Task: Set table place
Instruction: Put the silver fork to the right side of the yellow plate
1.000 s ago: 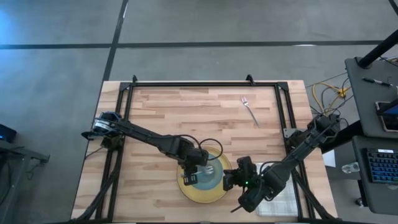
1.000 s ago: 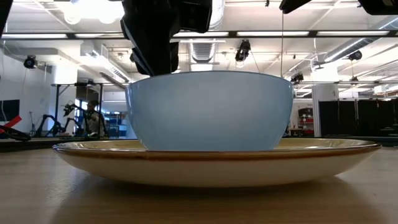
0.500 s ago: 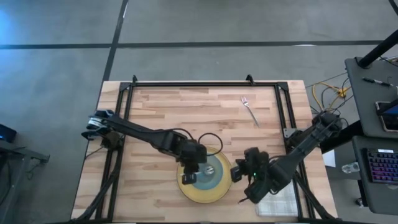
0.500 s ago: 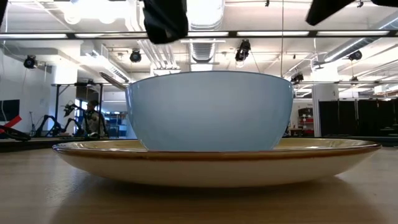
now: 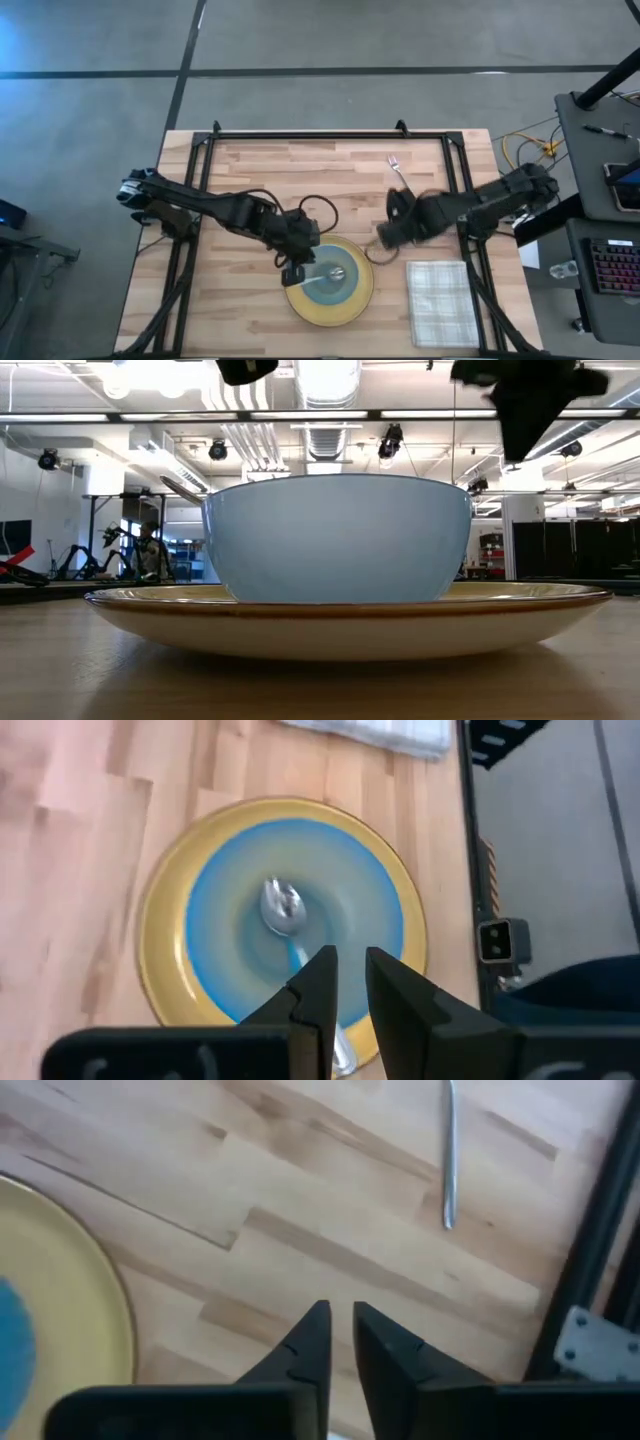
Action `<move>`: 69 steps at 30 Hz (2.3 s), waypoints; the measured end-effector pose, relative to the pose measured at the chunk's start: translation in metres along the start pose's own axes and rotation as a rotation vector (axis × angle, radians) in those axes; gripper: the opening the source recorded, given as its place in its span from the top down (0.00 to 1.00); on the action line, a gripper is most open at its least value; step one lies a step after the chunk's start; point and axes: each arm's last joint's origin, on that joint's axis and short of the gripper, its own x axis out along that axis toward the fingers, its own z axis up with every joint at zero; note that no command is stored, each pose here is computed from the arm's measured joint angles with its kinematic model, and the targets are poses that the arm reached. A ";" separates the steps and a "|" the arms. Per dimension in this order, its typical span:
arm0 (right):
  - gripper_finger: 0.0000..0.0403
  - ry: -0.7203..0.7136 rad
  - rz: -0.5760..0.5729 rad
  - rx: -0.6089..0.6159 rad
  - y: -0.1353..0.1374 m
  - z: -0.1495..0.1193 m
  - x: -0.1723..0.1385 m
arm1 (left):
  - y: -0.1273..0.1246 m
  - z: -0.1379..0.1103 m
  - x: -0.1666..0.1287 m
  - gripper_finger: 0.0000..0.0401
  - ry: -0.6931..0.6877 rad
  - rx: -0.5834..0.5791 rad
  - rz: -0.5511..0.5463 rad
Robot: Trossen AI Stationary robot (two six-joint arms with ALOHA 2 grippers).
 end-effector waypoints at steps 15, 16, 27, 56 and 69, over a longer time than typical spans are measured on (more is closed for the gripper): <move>0.64 0.170 -0.033 0.022 -0.081 0.077 0.091 | 0.054 -0.017 0.005 0.90 0.064 -0.037 0.115; 0.64 0.173 -0.018 0.038 -0.085 0.079 0.097 | 0.060 -0.018 0.006 0.90 0.071 -0.040 0.124; 0.67 0.203 -0.044 -0.018 -0.097 0.088 0.132 | 0.101 0.002 0.008 0.90 -0.092 -0.056 -0.022; 0.71 0.281 0.052 -0.133 -0.125 0.139 0.237 | 0.145 0.023 -0.006 0.90 -0.321 -0.348 0.064; 0.97 0.291 0.106 0.046 -0.122 0.123 0.213 | 0.147 0.022 -0.005 0.90 -0.311 -0.275 0.083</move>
